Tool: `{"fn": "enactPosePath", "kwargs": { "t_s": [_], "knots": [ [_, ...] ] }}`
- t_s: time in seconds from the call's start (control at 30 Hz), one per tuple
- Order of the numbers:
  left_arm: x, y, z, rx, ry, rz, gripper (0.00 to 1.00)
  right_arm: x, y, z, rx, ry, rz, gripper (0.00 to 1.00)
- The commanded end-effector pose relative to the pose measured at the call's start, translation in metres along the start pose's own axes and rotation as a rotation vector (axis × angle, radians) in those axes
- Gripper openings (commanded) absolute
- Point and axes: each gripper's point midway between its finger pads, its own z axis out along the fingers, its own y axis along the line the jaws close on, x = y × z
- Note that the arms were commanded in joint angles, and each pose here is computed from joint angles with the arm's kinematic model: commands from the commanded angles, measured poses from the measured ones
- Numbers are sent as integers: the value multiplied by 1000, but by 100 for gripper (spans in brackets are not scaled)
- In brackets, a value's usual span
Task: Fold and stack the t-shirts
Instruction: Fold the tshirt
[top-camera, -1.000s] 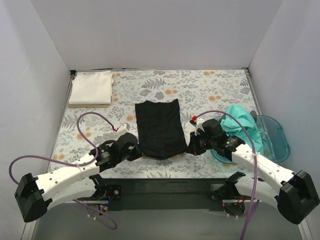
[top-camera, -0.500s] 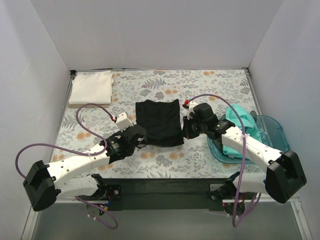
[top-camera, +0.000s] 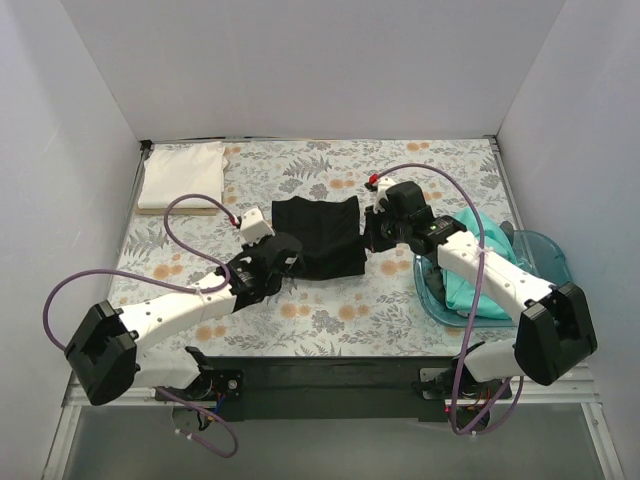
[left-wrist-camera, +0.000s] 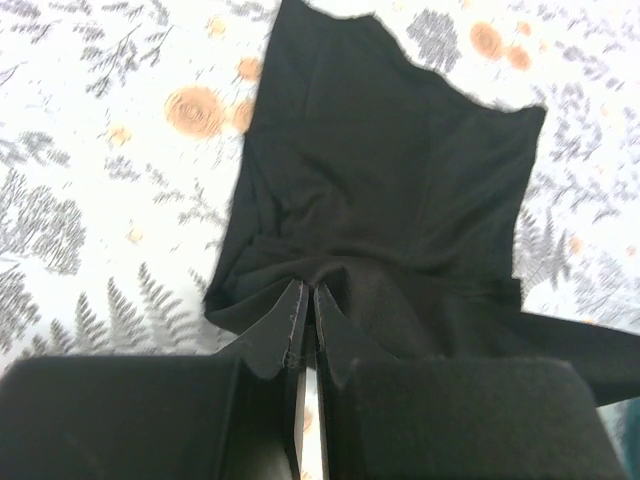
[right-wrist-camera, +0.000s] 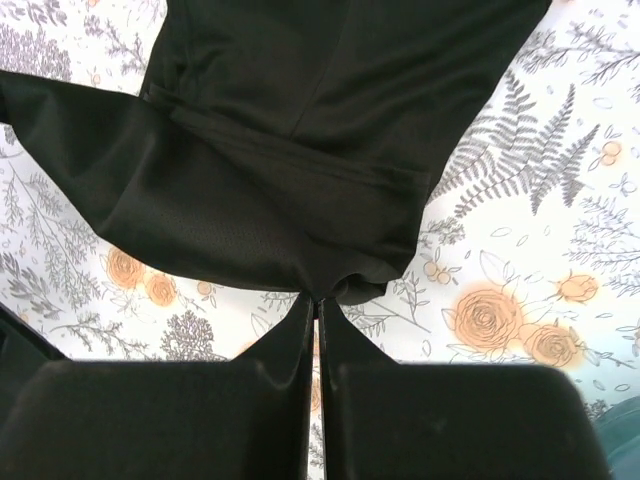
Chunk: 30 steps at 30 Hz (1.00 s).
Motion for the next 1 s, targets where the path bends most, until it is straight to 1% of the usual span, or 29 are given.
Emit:
{"fn": "enactPosePath", "kwargs": {
  "t_s": [0.0,0.07,0.2,0.4,0.57,0.67,0.7,0.77,0.83,0.87,0.93,0.97],
  "knots": [
    [-37,-20,14,47,-34,-72,0,-38,1,-2,-6,-83,-33,1],
    [-42,-28,21,74,-22,-72,0,-42,-2,1,-4,-83,-37,1],
    [-60,-33,31,75,-60,-73,0,-57,-12,4,3,-97,-25,1],
    [-79,-41,54,78,-76,-73,0,-76,-20,10,-42,-103,-14,1],
    [-87,-46,74,62,-83,-53,0,-91,-27,21,-82,-97,1,1],
    [-89,-48,89,51,-73,-61,0,-97,-36,30,-102,-85,21,1],
    [-89,-45,99,36,-69,-63,0,-105,-36,30,-109,-98,16,1],
    [-90,-43,109,27,-62,-59,0,-106,-45,41,-101,-83,28,1],
    [-91,-43,124,17,-73,-54,0,-117,-52,46,-90,-97,25,1],
    [-94,-37,132,-1,-76,-66,0,-114,-62,57,-76,-79,48,1],
    [-91,-36,149,-4,-57,-75,0,-129,-69,62,-68,-102,47,1],
    [-91,-34,157,1,-37,-91,0,-124,-78,75,-58,-77,63,1]
  ]
}}
